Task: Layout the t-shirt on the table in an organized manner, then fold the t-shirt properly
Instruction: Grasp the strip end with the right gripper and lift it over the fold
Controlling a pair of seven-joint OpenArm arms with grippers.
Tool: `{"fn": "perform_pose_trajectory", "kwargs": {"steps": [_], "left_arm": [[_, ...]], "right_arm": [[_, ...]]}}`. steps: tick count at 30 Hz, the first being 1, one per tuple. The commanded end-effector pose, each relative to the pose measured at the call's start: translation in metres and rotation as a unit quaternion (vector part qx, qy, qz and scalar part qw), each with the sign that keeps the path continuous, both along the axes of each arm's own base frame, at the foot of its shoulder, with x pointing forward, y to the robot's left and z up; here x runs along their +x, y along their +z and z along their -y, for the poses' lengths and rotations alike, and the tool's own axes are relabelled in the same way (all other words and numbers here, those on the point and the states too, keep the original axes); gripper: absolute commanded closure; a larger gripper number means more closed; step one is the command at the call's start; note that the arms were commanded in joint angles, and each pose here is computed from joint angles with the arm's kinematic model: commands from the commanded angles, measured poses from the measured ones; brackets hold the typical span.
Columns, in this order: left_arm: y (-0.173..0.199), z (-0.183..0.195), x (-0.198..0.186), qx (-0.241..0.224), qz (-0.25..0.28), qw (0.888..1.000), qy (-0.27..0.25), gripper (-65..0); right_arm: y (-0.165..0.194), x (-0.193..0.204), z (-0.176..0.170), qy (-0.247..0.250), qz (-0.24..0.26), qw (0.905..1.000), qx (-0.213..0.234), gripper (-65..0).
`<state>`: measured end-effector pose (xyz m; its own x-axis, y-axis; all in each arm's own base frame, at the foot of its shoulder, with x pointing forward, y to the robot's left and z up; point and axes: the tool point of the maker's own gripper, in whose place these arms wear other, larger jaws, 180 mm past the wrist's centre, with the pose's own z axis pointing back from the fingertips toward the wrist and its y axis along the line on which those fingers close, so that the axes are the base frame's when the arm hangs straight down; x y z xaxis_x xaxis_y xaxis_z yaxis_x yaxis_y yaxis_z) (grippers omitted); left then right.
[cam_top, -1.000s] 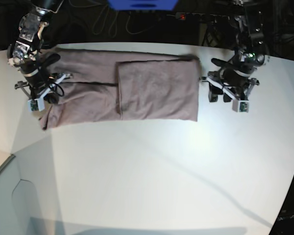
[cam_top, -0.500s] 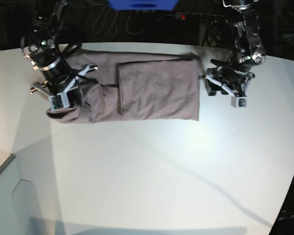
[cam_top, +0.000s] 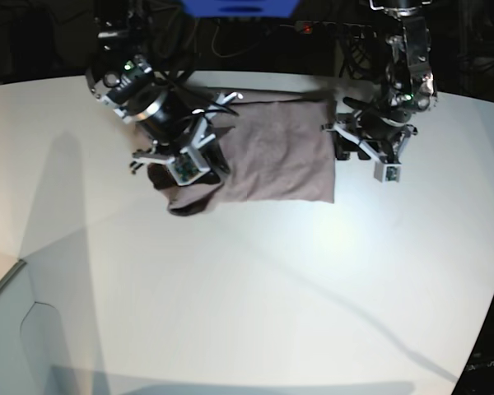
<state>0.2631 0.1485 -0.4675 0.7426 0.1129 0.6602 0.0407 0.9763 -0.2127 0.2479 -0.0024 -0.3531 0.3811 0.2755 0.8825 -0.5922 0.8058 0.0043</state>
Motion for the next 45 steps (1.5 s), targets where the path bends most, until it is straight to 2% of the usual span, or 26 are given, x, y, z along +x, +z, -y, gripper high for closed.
{"fn": "perform_pose_trajectory", "kwargs": {"steps": [1, 4, 9, 17, 26, 33, 40, 45], "left_arm": [[0.004, 0.003, 0.003, -0.002, 0.008, 1.0, -0.005, -26.6], [0.004, 0.005, 0.003, -0.004, 0.008, 1.0, -0.005, -26.6], [0.004, 0.005, 0.002, -0.004, 0.007, 1.0, -0.005, -26.6], [0.003, 0.003, 0.002, -0.001, 0.006, 1.0, -0.006, -26.6], [0.007, 0.003, 0.004, 0.0, 0.011, 1.0, -0.006, -26.6], [0.019, -0.012, -0.006, 0.023, 0.023, 0.999, -0.009, -26.8], [0.008, -0.015, -0.006, 0.022, 0.008, 1.0, -0.008, -26.8], [0.008, -0.015, -0.006, 0.023, 0.008, 1.0, -0.009, -26.8]], "right_arm": [[0.013, 0.002, -0.017, 0.018, 0.02, 0.9992, 0.029, 0.0], [0.01, 0.004, -0.043, 0.053, 0.018, 0.9976, 0.039, 0.0], [0.0, 0.009, -0.074, 0.082, 0.005, 0.9955, 0.047, 0.0], [-0.017, 0.014, -0.112, 0.13, -0.017, 0.9903, 0.048, 0.0], [-0.034, 0.018, -0.123, 0.149, -0.037, 0.9873, 0.042, 0.0], [-0.031, 0.023, -0.123, 0.15, -0.032, 0.9873, 0.04, 0.0], [-0.028, 0.025, -0.124, 0.15, -0.026, 0.9874, 0.042, 0.0], [-0.018, 0.023, -0.14, 0.179, -0.012, 0.9829, 0.041, 0.0]]}}
